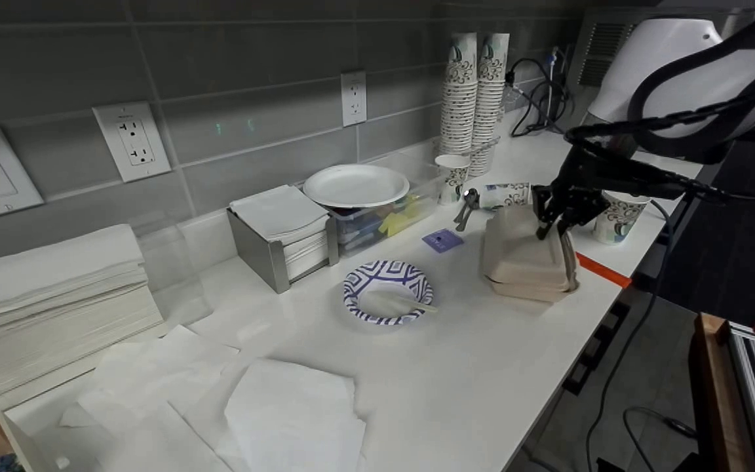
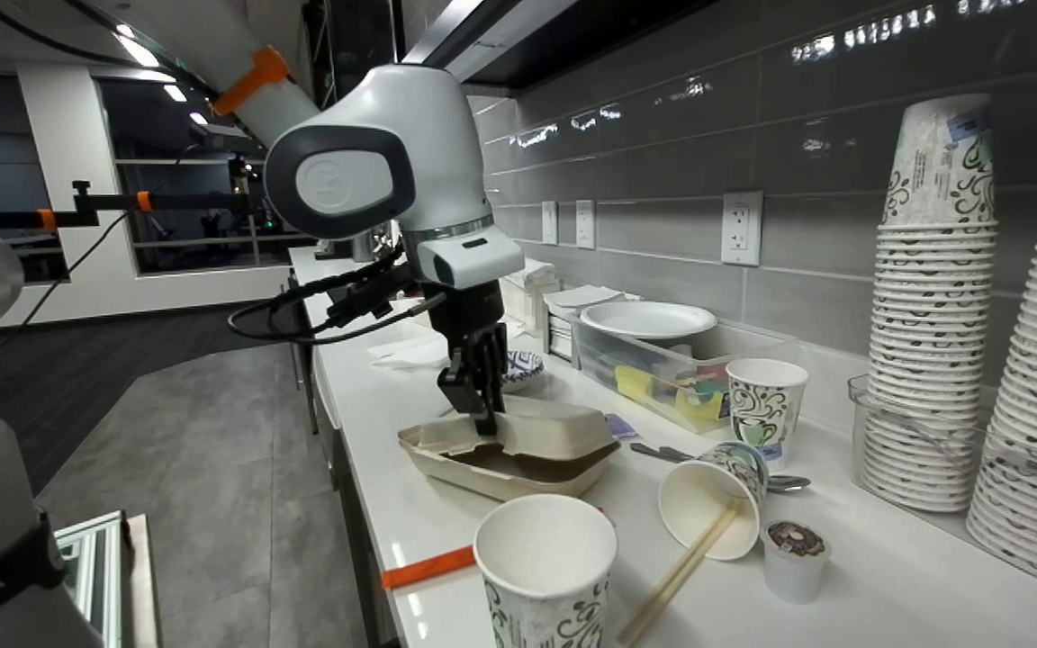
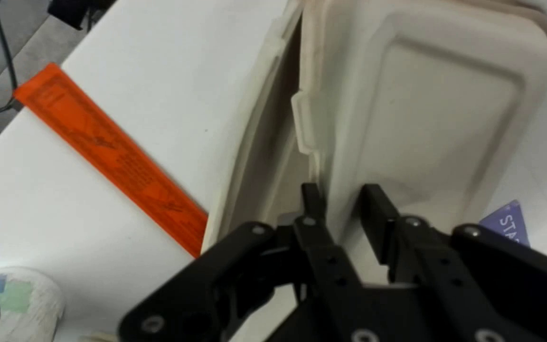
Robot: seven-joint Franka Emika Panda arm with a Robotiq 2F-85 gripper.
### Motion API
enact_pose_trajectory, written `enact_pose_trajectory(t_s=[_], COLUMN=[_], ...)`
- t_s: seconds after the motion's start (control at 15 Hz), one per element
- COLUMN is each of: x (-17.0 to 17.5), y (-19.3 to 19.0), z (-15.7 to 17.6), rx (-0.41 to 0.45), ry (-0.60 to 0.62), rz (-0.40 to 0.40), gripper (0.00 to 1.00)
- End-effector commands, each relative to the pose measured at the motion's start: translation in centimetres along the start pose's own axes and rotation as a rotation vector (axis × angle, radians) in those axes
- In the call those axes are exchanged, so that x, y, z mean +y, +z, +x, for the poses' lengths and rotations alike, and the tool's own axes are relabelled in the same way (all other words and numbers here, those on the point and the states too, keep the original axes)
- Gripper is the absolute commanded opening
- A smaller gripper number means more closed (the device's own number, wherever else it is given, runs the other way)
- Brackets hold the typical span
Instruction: Open the carton box
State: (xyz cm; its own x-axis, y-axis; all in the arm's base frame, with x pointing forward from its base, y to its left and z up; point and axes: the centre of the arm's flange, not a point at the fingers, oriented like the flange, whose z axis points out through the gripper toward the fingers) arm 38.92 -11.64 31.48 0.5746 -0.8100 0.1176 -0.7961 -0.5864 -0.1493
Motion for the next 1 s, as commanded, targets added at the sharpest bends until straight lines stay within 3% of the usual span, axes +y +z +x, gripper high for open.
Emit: enact_pose_trajectory(t_s=[0.0,0.4,0.53,0.67,0.93], x=[-1.6,-5.1,-5.3,-5.1,-2.8], y=[-3.2,-6.2,-6.4,-5.6,-3.4], z=[-1.4,-2.0,-1.9,-1.3,-0.4], rx=[0.003,0.018,0.021,0.034,-0.031], ry=[-0.101,-0.242,-0.270,-0.261,-0.199], rz=[-0.078,-0.160,-0.186,-0.164,-0.144], gripper=[0.25,0.11,0.29,0.43,0.69])
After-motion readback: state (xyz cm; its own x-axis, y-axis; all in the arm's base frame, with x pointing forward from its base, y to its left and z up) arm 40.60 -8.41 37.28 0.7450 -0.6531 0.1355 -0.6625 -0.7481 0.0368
